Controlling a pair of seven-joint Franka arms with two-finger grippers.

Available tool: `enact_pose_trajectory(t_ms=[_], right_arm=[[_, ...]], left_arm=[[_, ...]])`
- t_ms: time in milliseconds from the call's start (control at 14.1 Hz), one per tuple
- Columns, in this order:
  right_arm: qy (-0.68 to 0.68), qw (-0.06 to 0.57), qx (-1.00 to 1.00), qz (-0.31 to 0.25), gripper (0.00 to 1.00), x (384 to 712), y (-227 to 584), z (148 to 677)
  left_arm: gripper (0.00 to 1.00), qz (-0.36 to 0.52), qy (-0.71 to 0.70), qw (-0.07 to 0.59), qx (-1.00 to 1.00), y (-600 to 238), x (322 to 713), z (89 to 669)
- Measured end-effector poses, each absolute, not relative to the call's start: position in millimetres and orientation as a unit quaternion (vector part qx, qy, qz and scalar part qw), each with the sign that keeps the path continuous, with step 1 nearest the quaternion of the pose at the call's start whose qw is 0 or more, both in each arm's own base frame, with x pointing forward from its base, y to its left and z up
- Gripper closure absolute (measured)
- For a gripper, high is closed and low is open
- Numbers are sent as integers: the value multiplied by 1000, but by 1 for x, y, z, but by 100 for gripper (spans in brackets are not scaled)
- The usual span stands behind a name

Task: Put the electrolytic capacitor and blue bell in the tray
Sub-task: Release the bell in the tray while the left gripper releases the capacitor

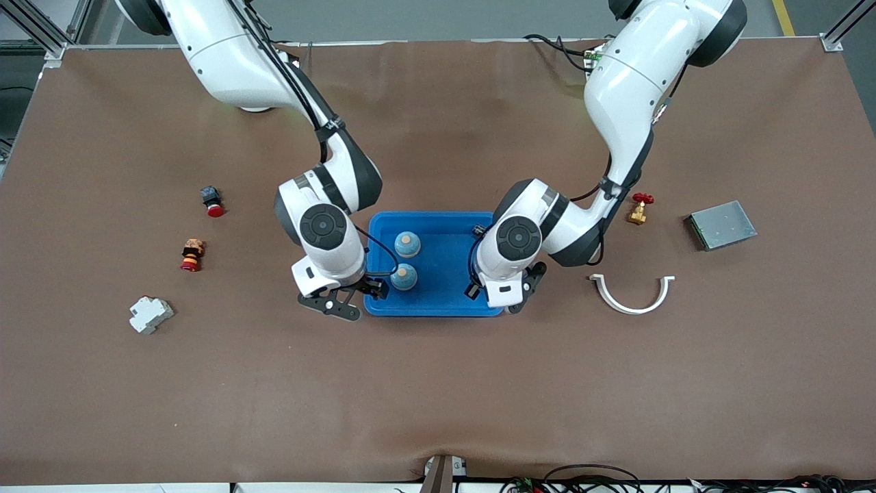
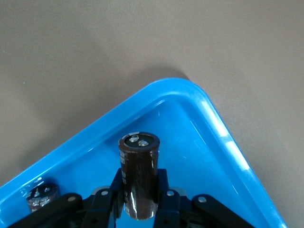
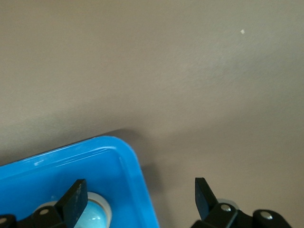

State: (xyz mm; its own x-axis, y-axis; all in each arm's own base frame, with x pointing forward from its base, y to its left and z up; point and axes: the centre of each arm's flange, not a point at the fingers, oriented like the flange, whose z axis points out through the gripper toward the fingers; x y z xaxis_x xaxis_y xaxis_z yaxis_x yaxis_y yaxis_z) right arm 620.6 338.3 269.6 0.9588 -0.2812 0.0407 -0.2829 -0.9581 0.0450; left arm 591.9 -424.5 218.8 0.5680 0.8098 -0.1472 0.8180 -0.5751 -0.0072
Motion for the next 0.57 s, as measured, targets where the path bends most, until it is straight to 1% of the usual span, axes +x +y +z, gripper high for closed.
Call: enact_pose_trajectory(t_ms=[212,566], right_arm=[[-138,26,990,15,0,630,316,284],[-137,31,990,8,0,638,292,304]], left_arm=[[70,-69,458,29,886,-433,586,213],[70,-71,455,27,887,-446,575,206]])
